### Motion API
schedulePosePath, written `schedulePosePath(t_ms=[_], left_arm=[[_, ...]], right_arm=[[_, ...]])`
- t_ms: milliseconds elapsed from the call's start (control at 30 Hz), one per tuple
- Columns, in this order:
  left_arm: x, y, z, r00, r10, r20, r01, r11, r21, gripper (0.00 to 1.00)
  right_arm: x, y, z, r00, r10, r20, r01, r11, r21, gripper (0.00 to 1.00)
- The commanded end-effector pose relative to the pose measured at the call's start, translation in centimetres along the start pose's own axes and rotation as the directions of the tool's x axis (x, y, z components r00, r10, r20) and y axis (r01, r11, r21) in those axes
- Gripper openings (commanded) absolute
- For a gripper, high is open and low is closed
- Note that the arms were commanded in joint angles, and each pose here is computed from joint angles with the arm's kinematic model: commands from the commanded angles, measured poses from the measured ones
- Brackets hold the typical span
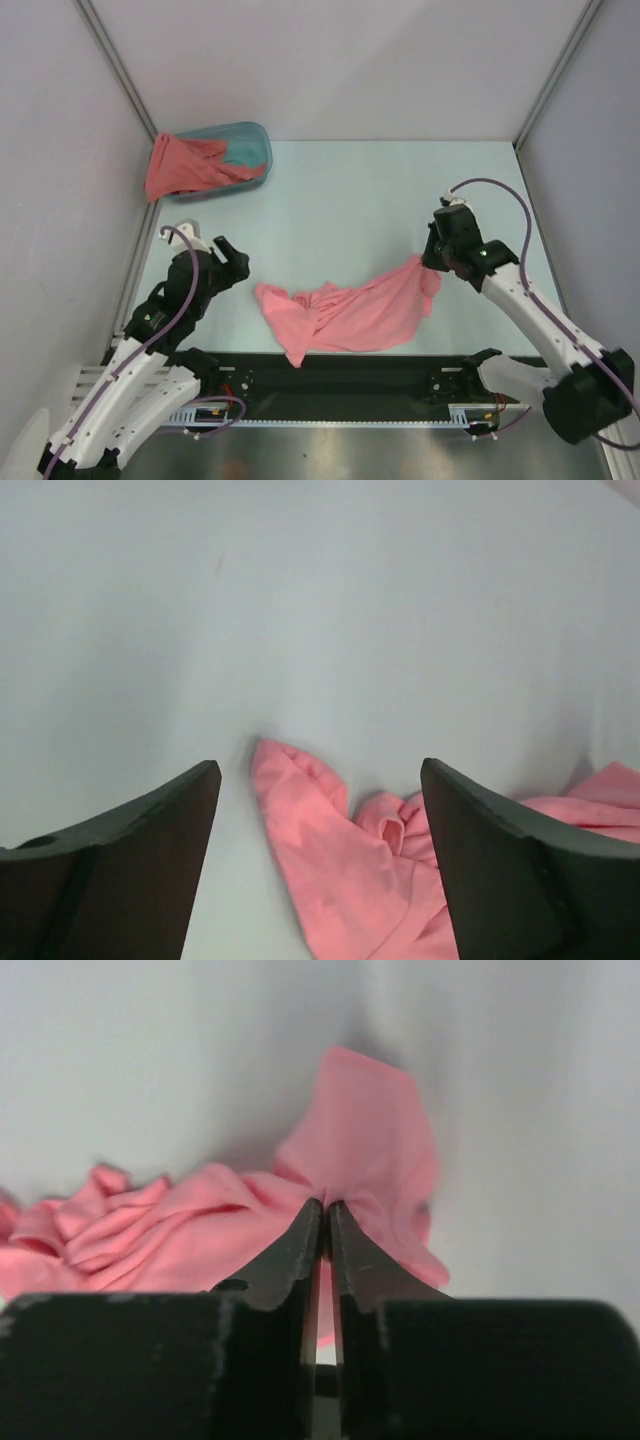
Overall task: Fold and stack the t-shirts
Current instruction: Flatten the tshirt out
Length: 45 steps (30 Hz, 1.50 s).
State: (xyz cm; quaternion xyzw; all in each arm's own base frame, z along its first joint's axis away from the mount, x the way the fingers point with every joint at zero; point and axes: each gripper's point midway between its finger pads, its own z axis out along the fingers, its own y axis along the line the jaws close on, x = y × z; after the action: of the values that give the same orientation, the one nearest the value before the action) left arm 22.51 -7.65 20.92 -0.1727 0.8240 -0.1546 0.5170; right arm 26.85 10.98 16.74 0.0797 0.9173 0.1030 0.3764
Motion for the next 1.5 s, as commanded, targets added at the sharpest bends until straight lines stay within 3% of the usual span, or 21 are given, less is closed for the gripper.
schedulePosePath(t_ms=[0,67,133,200,233,333,400,533,567,600,633,967,1167,1267,1467], left_arm=[[-1.6,2.9,-0.4,0.993,-0.073,0.088,0.087,0.983,-0.163,0.91],[-3.1,2.4,-1.0,0.991,-0.060,0.119,0.078,0.985,-0.154,1.00],[-3.6,1.0,-1.3,0.994,-0.023,0.105,0.032,0.996,-0.085,1.00],[-3.8,-1.7,-0.7,0.996,-0.001,0.090,-0.002,0.999,0.038,0.98],[-2.2,-3.9,-0.7,0.999,0.044,0.008,-0.045,0.986,0.158,0.95],[2.6,-6.2,1.2,0.974,0.113,-0.198,-0.062,0.967,0.247,0.83],[5.6,-6.1,2.2,0.949,0.158,-0.273,-0.097,0.970,0.223,0.79],[10.9,-8.4,1.1,0.901,0.302,-0.311,-0.230,0.941,0.249,0.73],[11.8,-8.4,1.2,0.894,0.313,-0.322,-0.244,0.940,0.237,0.69],[12.5,-8.6,1.2,0.886,0.322,-0.333,-0.253,0.939,0.233,0.58],[14.3,-8.8,1.1,0.863,0.350,-0.365,-0.280,0.932,0.232,0.55],[19.5,-9.9,3.1,0.774,0.487,-0.404,-0.453,0.873,0.182,0.56],[20.0,-10.9,3.7,0.775,0.491,-0.397,-0.458,0.870,0.184,0.53],[20.1,-11.2,3.8,0.776,0.491,-0.397,-0.454,0.871,0.189,0.57],[21.6,-10.5,4.4,0.745,0.512,-0.428,-0.487,0.856,0.175,0.55]], right_arm=[[-1.2,-0.6,2.4,0.998,0.069,-0.008,-0.069,0.998,0.013,0.14],[-2.2,-2.0,3.1,0.997,0.075,-0.009,-0.074,0.996,0.052,0.31],[-2.5,-2.6,3.3,0.998,0.060,-0.021,-0.058,0.995,0.087,0.49],[-3.2,-2.6,2.9,1.000,0.029,-0.010,-0.028,0.996,0.090,0.55],[-3.2,-2.3,2.6,1.000,0.020,-0.006,-0.020,0.997,0.072,0.58],[-2.0,-1.1,1.8,1.000,-0.018,-0.025,0.019,0.999,0.025,0.61],[-0.3,-0.2,1.0,0.998,-0.040,-0.048,0.040,0.999,-0.016,0.61],[2.6,0.8,-0.4,0.997,0.021,-0.079,-0.027,0.996,-0.080,0.61],[2.7,1.1,-1.2,0.997,0.042,-0.066,-0.049,0.993,-0.108,0.61],[3.3,1.3,-1.4,0.995,0.058,-0.075,-0.067,0.990,-0.122,0.61],[4.5,1.3,-1.4,0.993,0.066,-0.098,-0.079,0.987,-0.137,0.61],[8.3,-0.1,-0.4,0.980,0.096,-0.174,-0.113,0.990,-0.089,0.61],[8.2,0.7,0.0,0.981,0.084,-0.174,-0.105,0.988,-0.115,0.61],[8.4,0.7,0.2,0.981,0.078,-0.178,-0.099,0.988,-0.115,0.61],[8.3,0.9,0.4,0.982,0.076,-0.174,-0.098,0.988,-0.119,0.61]])
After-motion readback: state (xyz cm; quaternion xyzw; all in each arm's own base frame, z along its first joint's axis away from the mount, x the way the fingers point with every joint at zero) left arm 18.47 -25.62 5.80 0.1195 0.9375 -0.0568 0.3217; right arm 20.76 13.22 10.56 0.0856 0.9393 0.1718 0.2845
